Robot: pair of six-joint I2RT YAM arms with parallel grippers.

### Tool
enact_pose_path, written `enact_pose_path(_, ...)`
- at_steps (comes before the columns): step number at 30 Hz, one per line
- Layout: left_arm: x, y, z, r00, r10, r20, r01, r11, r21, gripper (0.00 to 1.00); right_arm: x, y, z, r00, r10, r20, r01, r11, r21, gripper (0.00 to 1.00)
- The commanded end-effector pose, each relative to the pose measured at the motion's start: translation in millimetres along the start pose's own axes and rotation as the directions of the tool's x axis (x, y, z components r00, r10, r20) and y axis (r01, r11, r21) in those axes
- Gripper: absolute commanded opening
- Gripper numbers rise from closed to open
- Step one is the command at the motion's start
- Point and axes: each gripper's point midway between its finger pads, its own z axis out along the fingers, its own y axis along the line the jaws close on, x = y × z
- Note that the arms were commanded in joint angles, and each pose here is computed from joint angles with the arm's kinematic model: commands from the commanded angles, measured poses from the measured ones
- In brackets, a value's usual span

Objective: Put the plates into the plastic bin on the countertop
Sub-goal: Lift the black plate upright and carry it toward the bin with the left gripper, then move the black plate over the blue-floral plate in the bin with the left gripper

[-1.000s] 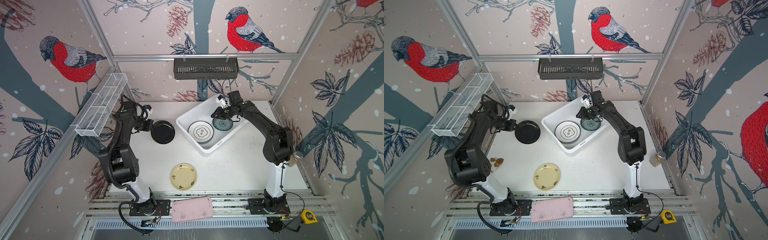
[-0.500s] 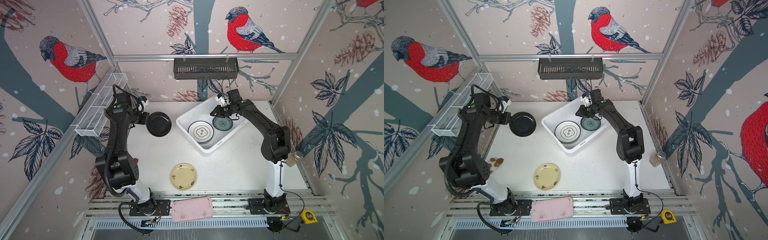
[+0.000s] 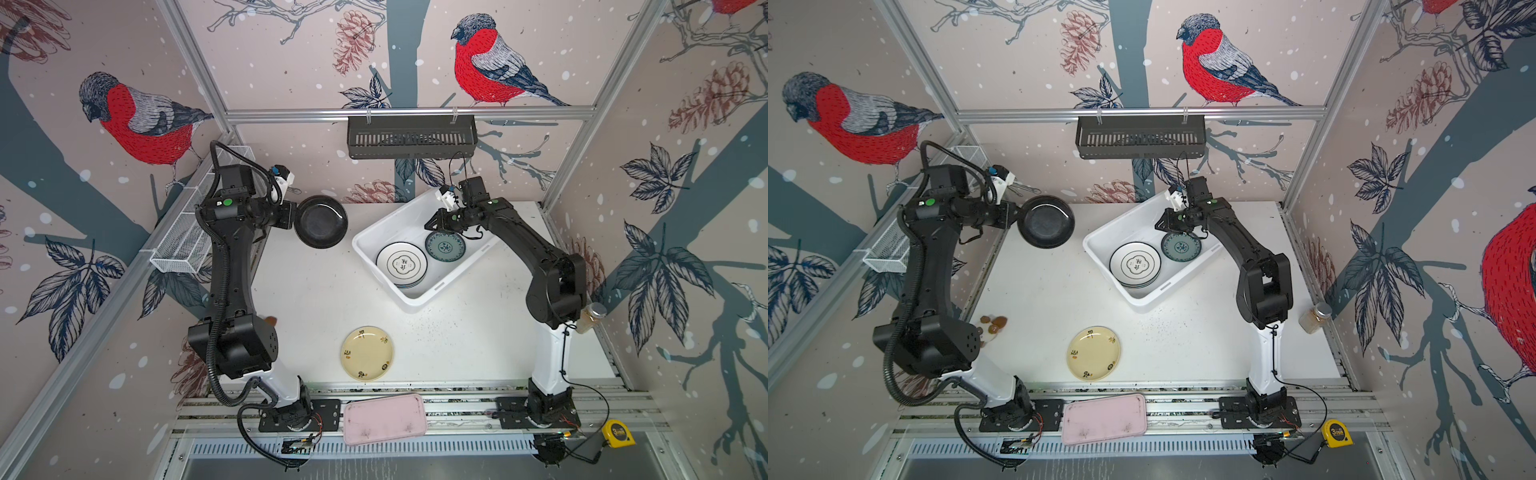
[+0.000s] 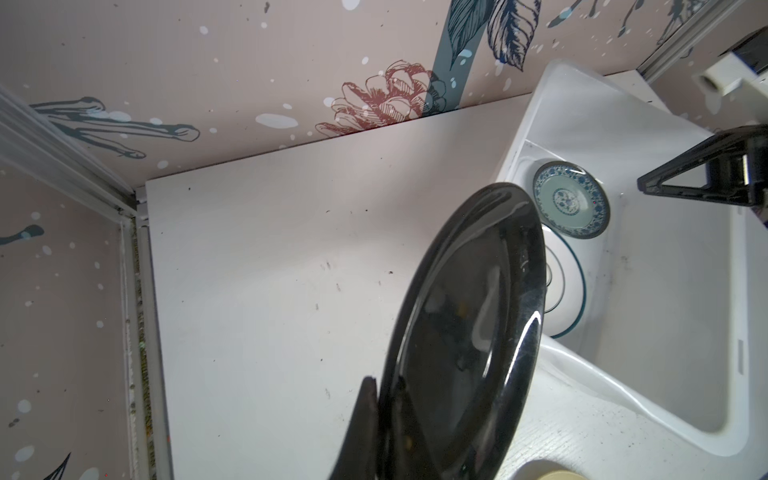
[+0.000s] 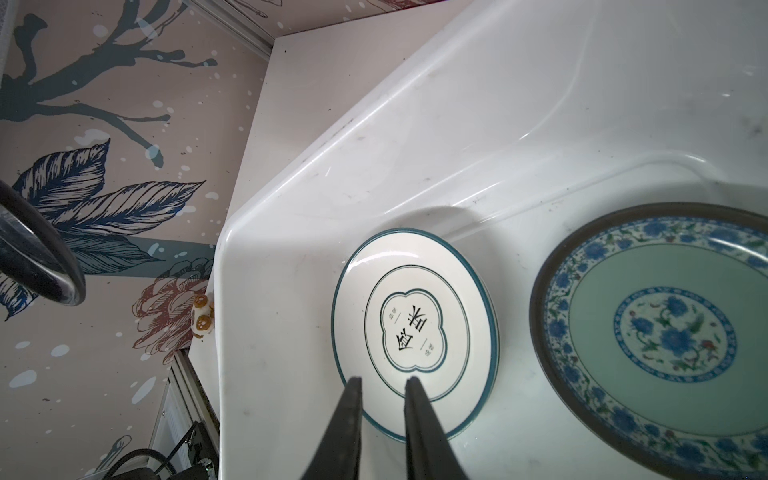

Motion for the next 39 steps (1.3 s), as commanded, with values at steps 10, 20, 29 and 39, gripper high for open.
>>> enact_pose_path(10,-51.6,-81.0,53.6,0.992,0.116,0.057,-0.125,0.968,0.217,0.00,-15.5,-8.9,-52.7,0.991,0.044,0.126,-0.048,0.999,0.023,0.22)
enact_pose_path(20,-63.1,-161.9,109.7,0.973,0.212,0.088,-0.229,0.906,0.355,0.00,-1.4,-14.9,-91.4,0.982,0.070,0.173,-0.086,0.993,0.083,0.22)
enact_pose_path(29,-53.2,-200.5,169.2,0.990,0.133,0.043,-0.139,0.904,0.404,0.00,8.2,-21.8,-127.9,0.965,0.103,0.240,-0.131,0.986,0.103,0.22)
enact_pose_path(39,-51.7,-209.4,227.7,0.999,0.012,0.042,-0.025,0.941,0.337,0.00,25.8,-19.2,-156.7,0.956,0.116,0.269,-0.156,0.979,0.134,0.22)
